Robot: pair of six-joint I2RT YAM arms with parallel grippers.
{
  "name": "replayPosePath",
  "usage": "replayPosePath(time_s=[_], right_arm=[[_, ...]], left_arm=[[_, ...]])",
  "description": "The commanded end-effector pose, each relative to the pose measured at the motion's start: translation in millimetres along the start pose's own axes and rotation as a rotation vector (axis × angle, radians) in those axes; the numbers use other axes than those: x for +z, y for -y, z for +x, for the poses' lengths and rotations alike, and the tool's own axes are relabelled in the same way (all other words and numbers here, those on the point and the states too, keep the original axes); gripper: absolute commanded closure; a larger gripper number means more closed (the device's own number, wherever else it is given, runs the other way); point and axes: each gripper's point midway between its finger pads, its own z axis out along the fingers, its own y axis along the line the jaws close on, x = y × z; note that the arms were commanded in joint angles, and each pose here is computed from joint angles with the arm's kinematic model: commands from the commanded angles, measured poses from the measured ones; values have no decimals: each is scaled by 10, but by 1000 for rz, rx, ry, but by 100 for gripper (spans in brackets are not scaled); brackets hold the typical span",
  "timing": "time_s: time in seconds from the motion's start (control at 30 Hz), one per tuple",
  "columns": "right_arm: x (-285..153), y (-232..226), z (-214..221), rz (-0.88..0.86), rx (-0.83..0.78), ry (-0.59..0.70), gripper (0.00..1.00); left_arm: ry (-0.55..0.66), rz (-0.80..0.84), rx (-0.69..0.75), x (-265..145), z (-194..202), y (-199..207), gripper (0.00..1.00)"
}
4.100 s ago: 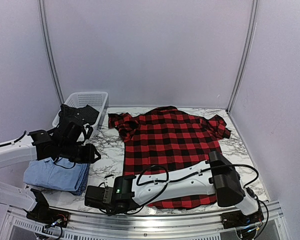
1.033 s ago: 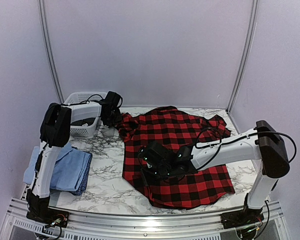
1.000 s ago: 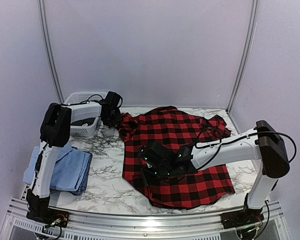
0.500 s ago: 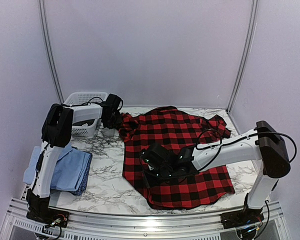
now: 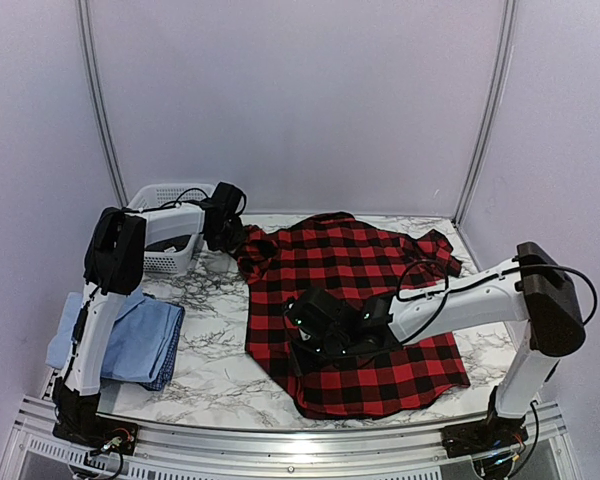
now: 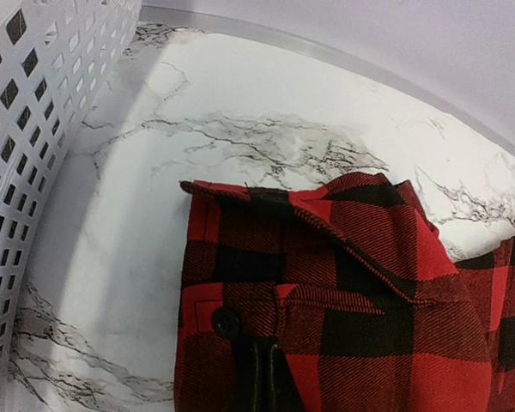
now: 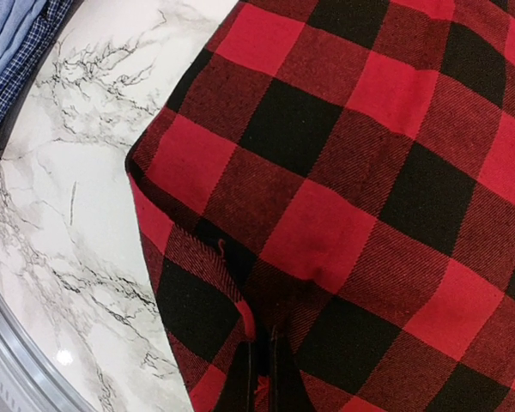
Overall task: Fold and stack the long sleeve shirts
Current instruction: Pick up the sleeve from the center of the board, then fold the flattened shirt at the center of the board.
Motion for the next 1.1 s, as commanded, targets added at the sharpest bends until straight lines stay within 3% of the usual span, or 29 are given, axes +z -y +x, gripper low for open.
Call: replayPosePath(time_s=[0.0, 0.53, 0.73, 1.07], right_arm=[[-122, -3, -180, -6, 40, 66, 100], [-322, 233, -56, 22, 160, 135, 100], [-468, 301, 9, 35, 227, 194, 100], [-600, 339, 263, 91, 264, 216, 100]], left_arm=[[46, 27, 8, -248, -247, 100, 100], [243, 210, 21, -1316, -989, 624, 100], [332, 391, 27, -1855, -1314, 1090, 100], [464, 661, 2, -2589, -1526, 1884, 100]])
